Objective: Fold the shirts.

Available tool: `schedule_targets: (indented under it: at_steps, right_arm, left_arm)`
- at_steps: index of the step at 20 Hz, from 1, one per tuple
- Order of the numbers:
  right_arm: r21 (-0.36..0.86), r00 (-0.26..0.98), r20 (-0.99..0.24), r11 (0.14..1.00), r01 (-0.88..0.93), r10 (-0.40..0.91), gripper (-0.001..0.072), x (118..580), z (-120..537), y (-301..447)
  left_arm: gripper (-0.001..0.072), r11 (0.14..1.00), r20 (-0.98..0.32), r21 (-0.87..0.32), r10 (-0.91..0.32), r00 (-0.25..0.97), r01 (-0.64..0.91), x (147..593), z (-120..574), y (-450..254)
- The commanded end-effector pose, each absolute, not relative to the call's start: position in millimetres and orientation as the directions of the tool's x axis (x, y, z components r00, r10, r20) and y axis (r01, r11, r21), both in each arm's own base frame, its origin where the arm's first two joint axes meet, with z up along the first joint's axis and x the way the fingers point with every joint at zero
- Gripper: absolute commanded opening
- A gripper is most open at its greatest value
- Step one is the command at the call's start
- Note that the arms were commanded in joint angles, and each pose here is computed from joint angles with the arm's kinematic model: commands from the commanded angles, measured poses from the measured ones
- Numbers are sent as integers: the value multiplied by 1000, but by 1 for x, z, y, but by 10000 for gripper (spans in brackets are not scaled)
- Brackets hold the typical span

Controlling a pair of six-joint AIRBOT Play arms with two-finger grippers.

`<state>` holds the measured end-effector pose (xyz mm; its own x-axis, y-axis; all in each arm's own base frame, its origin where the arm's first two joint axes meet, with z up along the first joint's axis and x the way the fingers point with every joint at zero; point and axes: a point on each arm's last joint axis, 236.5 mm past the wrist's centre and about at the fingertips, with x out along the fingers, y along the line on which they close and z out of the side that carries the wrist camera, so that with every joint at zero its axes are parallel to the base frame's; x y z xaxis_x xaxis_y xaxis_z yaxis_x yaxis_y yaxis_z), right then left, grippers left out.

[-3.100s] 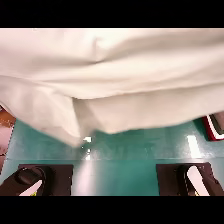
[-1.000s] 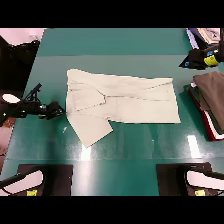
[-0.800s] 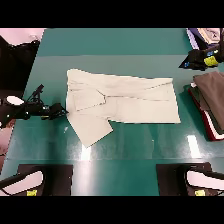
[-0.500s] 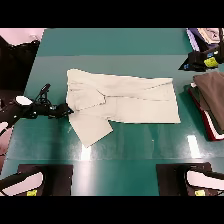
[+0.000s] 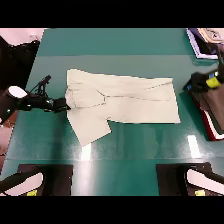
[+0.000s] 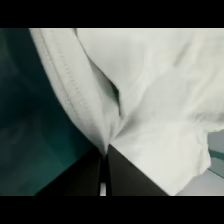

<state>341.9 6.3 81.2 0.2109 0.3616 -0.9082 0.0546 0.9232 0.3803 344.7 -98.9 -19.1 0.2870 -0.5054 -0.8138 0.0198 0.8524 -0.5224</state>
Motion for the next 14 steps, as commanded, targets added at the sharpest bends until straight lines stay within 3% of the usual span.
schedule_targets:
  at_steps: [1,2,3,4,7,11,14]
  right_arm:
    - [395,171,-916,892,219,364,229,294,17,-23]
    - [402,159,-914,881,250,372,349,281,-1,-28]
    - [413,147,-911,865,285,386,516,270,-17,-33]
    - [420,137,-907,844,332,397,543,261,-32,-37]
    - [460,93,-883,812,359,459,531,247,-63,-32]
    - [505,107,-857,780,370,504,500,260,-78,-21]
    - [490,99,-868,805,336,487,480,268,-87,-12]
  left_arm:
    - [23,867,-822,-493,-492,285,74,341,0,-96]
    - [23,868,-825,-492,-491,280,75,340,0,-96]
    - [23,867,-825,-493,-493,275,75,339,0,-96]
    - [23,866,-825,-494,-494,274,74,338,0,-97]
    - [23,865,-826,-497,-497,265,75,336,-1,-98]
    - [23,862,-828,-501,-502,250,76,333,-1,-99]
    - [23,861,-829,-504,-506,238,77,330,-1,-100]
